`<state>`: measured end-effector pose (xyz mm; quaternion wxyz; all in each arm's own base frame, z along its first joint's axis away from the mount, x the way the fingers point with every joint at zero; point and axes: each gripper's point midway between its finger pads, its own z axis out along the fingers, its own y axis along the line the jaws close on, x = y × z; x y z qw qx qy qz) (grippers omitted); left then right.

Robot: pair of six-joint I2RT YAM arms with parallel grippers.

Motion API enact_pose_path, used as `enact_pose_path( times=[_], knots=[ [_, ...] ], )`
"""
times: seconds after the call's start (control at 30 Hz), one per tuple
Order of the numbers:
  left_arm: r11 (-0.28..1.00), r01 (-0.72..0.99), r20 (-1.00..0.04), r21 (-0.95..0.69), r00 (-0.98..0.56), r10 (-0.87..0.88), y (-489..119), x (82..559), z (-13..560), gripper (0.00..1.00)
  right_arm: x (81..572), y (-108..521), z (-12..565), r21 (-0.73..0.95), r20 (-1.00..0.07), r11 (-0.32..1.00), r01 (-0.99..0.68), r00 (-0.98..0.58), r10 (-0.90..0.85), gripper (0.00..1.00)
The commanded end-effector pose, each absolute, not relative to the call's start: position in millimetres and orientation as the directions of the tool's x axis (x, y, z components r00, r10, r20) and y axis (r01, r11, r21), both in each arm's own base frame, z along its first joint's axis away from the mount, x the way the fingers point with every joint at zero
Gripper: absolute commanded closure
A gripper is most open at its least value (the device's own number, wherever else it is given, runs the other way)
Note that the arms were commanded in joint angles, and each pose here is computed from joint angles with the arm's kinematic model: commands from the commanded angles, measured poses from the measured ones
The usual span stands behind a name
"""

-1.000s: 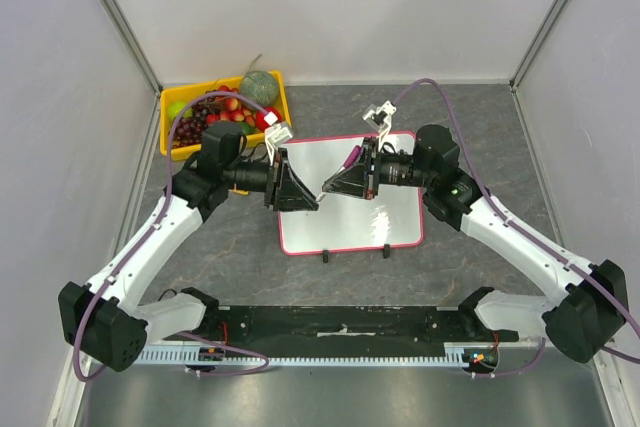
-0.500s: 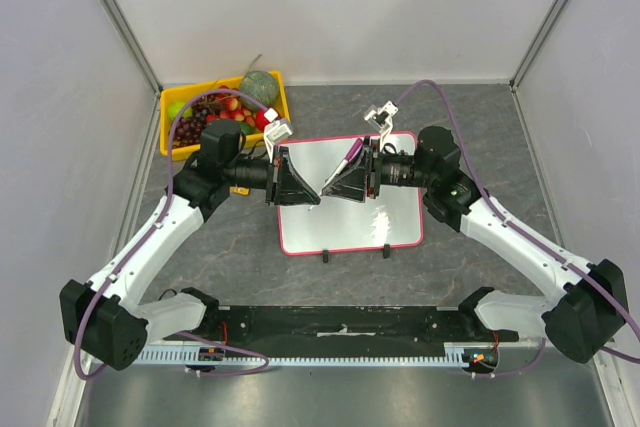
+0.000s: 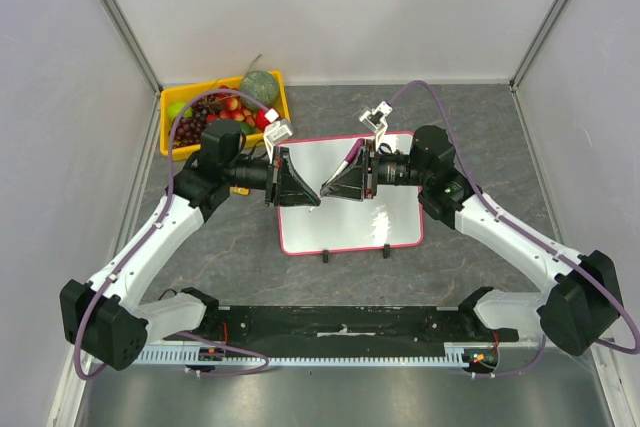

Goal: Write a sentence on the whiteboard
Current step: Pass from the left arm to the right

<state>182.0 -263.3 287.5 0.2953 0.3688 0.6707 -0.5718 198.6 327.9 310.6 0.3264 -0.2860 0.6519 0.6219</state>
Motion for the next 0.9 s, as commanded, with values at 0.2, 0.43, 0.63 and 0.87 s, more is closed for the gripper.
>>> enact_pose_path(
  times=[0.2, 0.43, 0.63, 0.87],
  knots=[
    [0.039, 0.843, -0.832, -0.536, -0.536, 0.146, -263, 176, 297, 0.98, 190, 333, 315, 0.616, -0.788, -0.007, -0.788, -0.616, 0.020, 1.00],
    [0.092, 0.836, -0.824, -0.541, -0.549, 0.141, -262, 182, 295, 0.69, 197, 330, 308, 0.597, -0.802, 0.067, -0.799, -0.597, 0.023, 1.00],
    [0.252, 0.790, -0.794, -0.558, -0.597, 0.115, -254, 199, 276, 0.40, 218, 316, 302, 0.524, -0.847, 0.255, -0.813, -0.527, 0.060, 1.00],
    [0.507, 0.599, -0.706, -0.619, -0.708, -0.025, -219, 237, 238, 0.39, 243, 281, 300, 0.422, -0.900, 0.500, -0.756, -0.417, 0.129, 1.00]
  ],
)
